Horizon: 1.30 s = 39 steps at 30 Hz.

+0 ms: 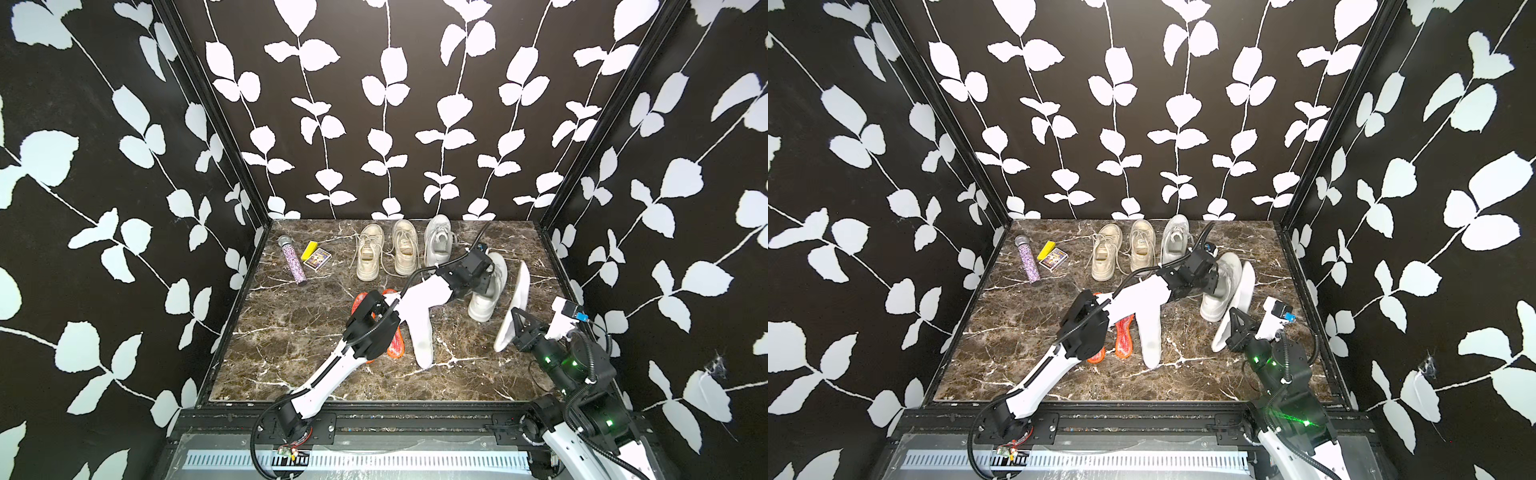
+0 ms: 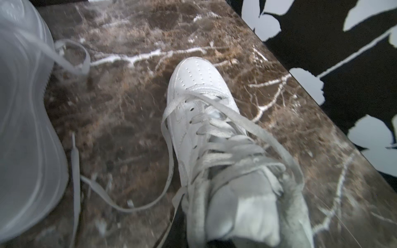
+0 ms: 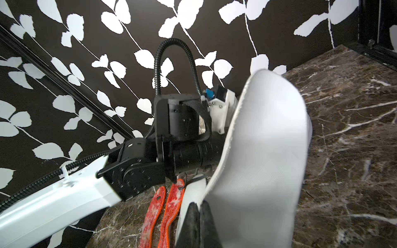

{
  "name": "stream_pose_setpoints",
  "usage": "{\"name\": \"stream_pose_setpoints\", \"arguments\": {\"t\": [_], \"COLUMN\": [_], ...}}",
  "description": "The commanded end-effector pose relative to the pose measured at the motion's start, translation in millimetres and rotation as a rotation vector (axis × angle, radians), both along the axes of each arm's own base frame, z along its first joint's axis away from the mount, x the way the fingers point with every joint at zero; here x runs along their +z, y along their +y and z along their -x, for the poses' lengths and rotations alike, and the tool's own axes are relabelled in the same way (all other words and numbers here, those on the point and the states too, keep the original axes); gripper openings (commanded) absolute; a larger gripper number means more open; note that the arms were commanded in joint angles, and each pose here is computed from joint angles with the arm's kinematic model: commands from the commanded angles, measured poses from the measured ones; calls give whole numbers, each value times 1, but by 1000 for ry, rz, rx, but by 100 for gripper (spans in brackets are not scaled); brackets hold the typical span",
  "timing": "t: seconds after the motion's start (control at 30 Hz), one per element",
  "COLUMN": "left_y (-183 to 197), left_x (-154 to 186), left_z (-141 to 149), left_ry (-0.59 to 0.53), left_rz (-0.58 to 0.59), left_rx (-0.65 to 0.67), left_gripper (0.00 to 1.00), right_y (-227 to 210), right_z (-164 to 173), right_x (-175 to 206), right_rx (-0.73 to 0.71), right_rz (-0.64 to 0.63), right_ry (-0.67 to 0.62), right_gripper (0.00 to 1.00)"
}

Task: Remove the insole from the shoe
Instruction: Place the shoe at the center of the board.

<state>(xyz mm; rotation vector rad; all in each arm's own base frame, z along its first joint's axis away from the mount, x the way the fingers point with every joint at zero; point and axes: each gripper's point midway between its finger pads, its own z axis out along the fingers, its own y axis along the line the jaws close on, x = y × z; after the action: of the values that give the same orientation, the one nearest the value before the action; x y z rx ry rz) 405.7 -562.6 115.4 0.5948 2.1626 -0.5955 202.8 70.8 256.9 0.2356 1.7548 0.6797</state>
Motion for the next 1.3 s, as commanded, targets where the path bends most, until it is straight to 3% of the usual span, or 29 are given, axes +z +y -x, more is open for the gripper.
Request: {"name": "stream_pose_setpoints", "arguments": {"t": [0.0, 0.1, 0.23, 0.47, 0.73, 0.97, 1.27], "left_y": [-2, -3, 5, 20, 39, 39, 38], "left_x": [60, 76, 72, 78, 71, 71, 84], "left_z": [-31, -49, -73, -101, -129, -131, -123], "left_ry": [-159, -239, -312, -469, -468, -482, -460], "left_rz": [64, 90, 74, -28, 8, 13, 43], "left_rx": [27, 34, 54, 92, 155, 154, 128], "left_gripper": [0, 0, 0, 0, 0, 7, 38], "right_y": [-3, -1, 5, 20, 41, 54, 68], "right_z": [3, 3, 1, -6, -14, -16, -14], "right_x": [-9, -25, -46, -85, -123, -140, -148], "right_rx": [-10, 3, 27, 83, 163, 231, 291], "right_rz": [21, 37, 46, 21, 9, 96, 162], "right_ry": [25, 68, 120, 230, 349, 399, 414], "right_gripper": [0, 0, 0, 0, 0, 0, 0]}}
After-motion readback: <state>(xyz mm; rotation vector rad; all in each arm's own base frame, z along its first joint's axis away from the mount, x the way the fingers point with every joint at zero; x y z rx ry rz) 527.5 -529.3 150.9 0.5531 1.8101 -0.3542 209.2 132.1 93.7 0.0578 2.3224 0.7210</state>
